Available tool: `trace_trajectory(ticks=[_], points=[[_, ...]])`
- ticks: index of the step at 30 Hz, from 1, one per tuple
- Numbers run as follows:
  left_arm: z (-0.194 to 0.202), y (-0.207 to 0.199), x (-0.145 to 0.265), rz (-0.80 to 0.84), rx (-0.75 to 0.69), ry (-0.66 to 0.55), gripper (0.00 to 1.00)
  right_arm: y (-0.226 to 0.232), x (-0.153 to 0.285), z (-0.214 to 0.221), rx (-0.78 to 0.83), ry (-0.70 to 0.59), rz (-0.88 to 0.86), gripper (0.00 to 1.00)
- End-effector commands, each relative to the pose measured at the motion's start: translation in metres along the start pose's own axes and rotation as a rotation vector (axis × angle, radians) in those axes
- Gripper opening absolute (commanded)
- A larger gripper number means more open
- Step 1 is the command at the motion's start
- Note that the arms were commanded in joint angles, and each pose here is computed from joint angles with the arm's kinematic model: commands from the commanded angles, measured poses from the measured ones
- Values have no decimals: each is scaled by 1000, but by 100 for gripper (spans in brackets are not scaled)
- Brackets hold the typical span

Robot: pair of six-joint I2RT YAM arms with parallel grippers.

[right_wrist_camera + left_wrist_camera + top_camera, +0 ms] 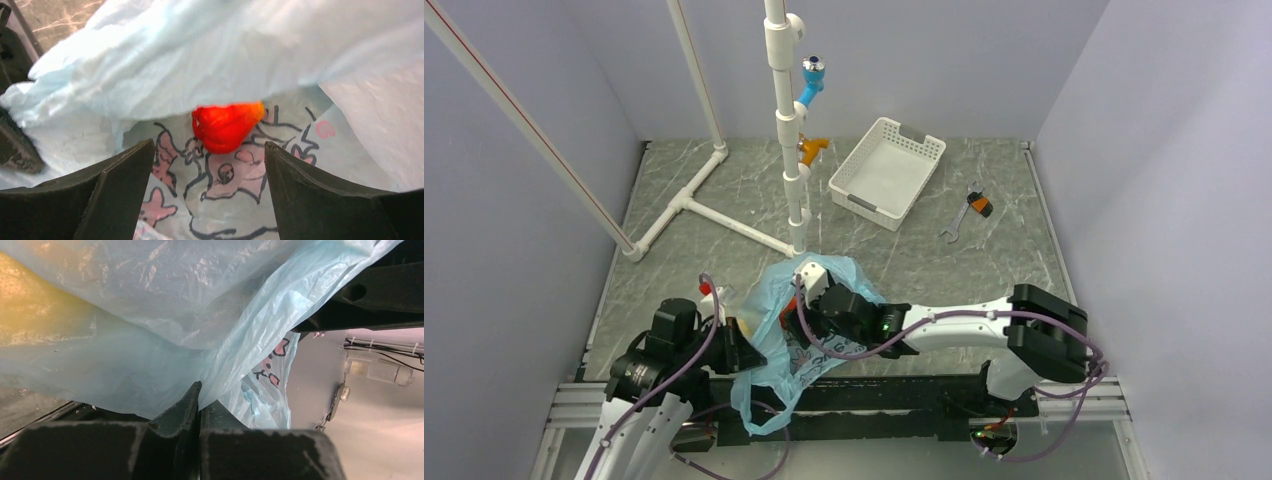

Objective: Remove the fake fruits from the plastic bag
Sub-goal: Adjust the plastic bag at the center of the board, then take out the fake fruit from the plastic bag.

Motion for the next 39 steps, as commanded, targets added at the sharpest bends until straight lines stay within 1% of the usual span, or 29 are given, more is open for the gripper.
trace_trajectory(ticks=[1, 6, 9, 14, 21, 26, 28, 31, 35, 37, 39], points=[[-4, -2, 0, 8, -22, -44, 6, 5, -18, -19, 45, -88, 7, 84], [-5, -1, 2, -17, -15, -84, 5, 4, -35, -16, 30, -85, -21, 87], [-5, -1, 3, -37, -2, -108, 3, 6, -46, -14, 36, -68, -23, 81], [-4, -1, 4, -43, 5, -136, 3, 7, -55, -4, 28, -24, -45, 75], [-3, -1, 3, -42, 5, -127, 3, 2, -60, 6, 31, 10, -28, 69], [-5, -1, 3, -46, 6, -118, 3, 1, -64, 10, 41, 33, -14, 60], [-5, -1, 3, -45, 3, -116, 3, 1, -64, 12, 37, 35, -18, 52], [-5, -1, 3, -51, 6, -126, 3, 1, -64, 11, 39, 49, -11, 44], [-5, -1, 3, -52, 9, -138, 2, 3, -57, 2, 39, 15, -16, 35], [-4, -1, 4, -49, 7, -139, 2, 4, -53, -5, 40, 4, -12, 28], [-4, -1, 3, -52, 10, -133, 2, 7, -46, -14, 35, -12, -20, 24]])
Point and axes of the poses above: each gripper's point midway between its finger pads, its own x axis back along the fingers, its own y axis along the line the jaws close on, z = x × y, the point moved 10 cm from there along x, back along the fingers, and after that the axes turned 13 degrees about -x, right-handed, at the moved point
